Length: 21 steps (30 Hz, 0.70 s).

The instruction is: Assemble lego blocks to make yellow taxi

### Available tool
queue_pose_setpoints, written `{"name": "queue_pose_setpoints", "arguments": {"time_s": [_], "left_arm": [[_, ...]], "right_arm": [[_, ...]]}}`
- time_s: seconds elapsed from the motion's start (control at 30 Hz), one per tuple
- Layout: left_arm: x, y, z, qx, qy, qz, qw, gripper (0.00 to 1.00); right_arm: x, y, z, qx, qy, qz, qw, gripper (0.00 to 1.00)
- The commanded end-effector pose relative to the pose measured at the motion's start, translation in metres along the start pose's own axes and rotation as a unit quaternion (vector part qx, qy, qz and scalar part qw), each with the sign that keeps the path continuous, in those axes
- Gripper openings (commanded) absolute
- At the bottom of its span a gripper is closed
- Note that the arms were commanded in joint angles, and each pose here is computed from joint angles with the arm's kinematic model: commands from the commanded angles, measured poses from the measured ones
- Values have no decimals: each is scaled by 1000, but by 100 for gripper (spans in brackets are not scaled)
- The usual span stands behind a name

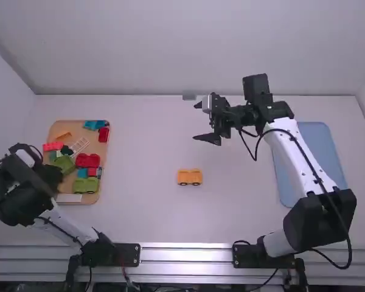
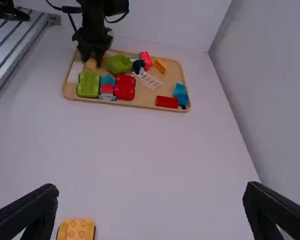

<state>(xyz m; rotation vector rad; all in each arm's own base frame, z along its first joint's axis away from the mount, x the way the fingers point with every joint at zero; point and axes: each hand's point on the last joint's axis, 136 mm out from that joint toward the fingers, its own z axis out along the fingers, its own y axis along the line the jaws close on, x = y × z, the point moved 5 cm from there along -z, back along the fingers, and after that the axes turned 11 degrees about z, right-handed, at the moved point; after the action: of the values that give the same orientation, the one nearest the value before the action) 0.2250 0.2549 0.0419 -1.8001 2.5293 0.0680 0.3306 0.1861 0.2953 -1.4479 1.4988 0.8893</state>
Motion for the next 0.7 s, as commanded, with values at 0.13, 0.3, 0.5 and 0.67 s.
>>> {"name": "queue_pose_setpoints", "arguments": {"time_s": [0.13, 0.3, 0.5, 0.67], "left_arm": [[2, -19, -47, 6, -19, -40, 999, 2], [28, -46, -76, 27, -46, -30, 998, 2], [86, -83, -94, 26, -72, -53, 996, 2], [145, -122, -85, 52, -45, -88, 994, 2]], "right_arm": [[-16, 3, -7, 6, -10, -16, 1000, 99], [-16, 3, -7, 5, -10, -15, 1000, 99], [-15, 3, -7, 4, -9, -13, 1000, 99], [-15, 4, -7, 3, -9, -12, 1000, 99]]}}
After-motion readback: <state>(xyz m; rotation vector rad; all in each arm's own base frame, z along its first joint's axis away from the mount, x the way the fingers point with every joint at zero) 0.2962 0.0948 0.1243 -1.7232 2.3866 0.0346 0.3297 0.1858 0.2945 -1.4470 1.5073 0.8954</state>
